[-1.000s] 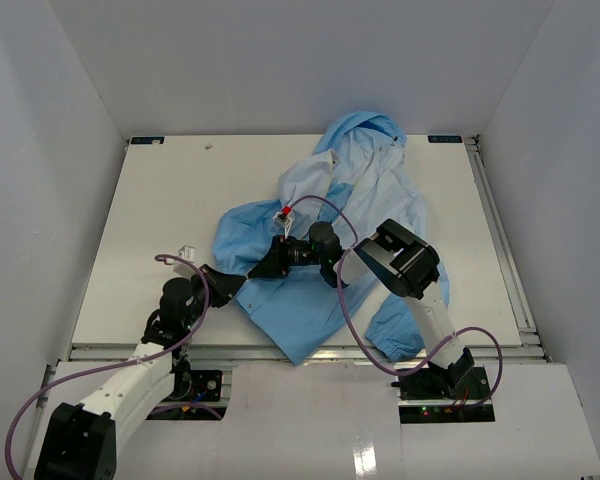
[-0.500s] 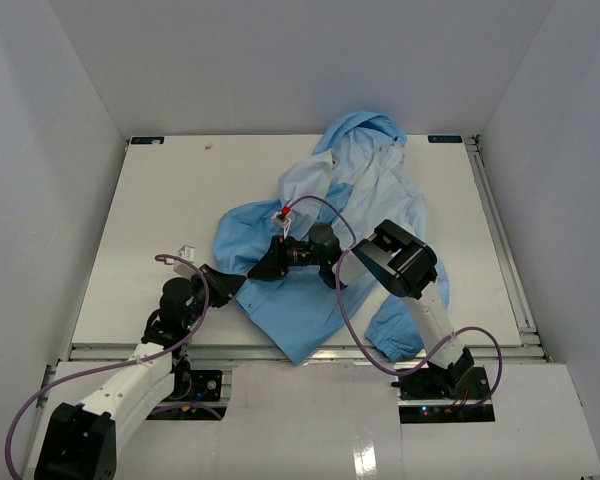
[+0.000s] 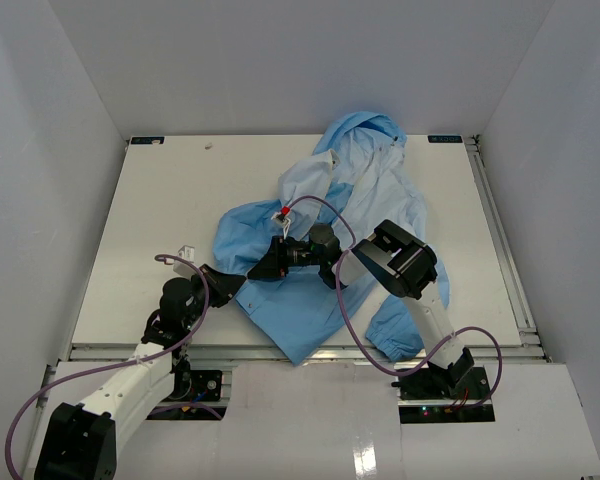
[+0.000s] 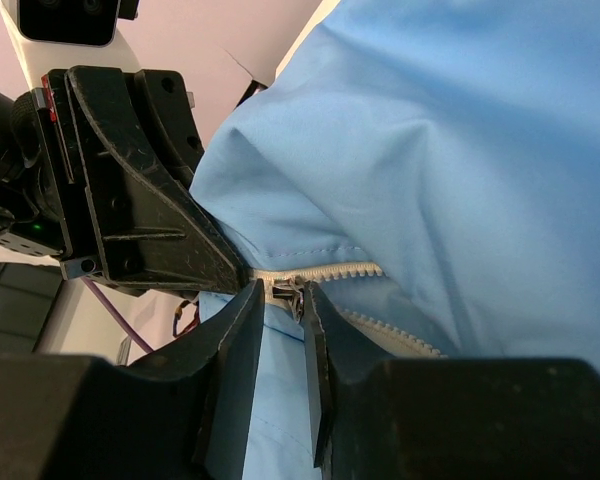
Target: Zip up the jacket
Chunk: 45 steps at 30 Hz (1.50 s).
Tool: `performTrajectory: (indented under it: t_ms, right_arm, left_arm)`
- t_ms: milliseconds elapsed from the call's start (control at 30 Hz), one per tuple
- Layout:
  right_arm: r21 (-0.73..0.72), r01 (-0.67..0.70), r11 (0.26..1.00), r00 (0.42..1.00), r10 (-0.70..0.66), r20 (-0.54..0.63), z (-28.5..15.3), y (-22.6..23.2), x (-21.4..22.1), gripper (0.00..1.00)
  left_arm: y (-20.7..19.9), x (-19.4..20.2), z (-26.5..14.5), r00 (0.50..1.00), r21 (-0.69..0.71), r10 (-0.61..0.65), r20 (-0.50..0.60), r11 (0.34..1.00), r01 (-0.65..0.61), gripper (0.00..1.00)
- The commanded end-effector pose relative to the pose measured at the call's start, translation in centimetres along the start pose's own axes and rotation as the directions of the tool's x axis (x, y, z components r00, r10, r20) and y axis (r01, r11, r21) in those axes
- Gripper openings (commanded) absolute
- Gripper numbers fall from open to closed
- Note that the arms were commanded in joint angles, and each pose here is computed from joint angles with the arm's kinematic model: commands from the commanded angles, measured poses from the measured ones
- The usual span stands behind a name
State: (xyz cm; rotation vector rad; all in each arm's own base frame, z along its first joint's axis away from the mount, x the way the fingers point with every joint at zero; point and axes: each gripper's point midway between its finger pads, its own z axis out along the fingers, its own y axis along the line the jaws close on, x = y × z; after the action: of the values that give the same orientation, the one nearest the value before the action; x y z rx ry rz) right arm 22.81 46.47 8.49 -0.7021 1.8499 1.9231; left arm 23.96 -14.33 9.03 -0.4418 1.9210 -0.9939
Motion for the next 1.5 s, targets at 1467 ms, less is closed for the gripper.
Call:
performTrajectory:
  t_ms: [1467]
  right_arm:
    - [0.405, 0.100, 0.909, 0.959, -0.197, 0.204, -8.6, -6.8, -7.3, 0.08]
  left_arm:
    - [1.7, 1.9, -1.3, 0.999, -0.015, 0.009, -0.032, 1.000, -0.010, 0.00]
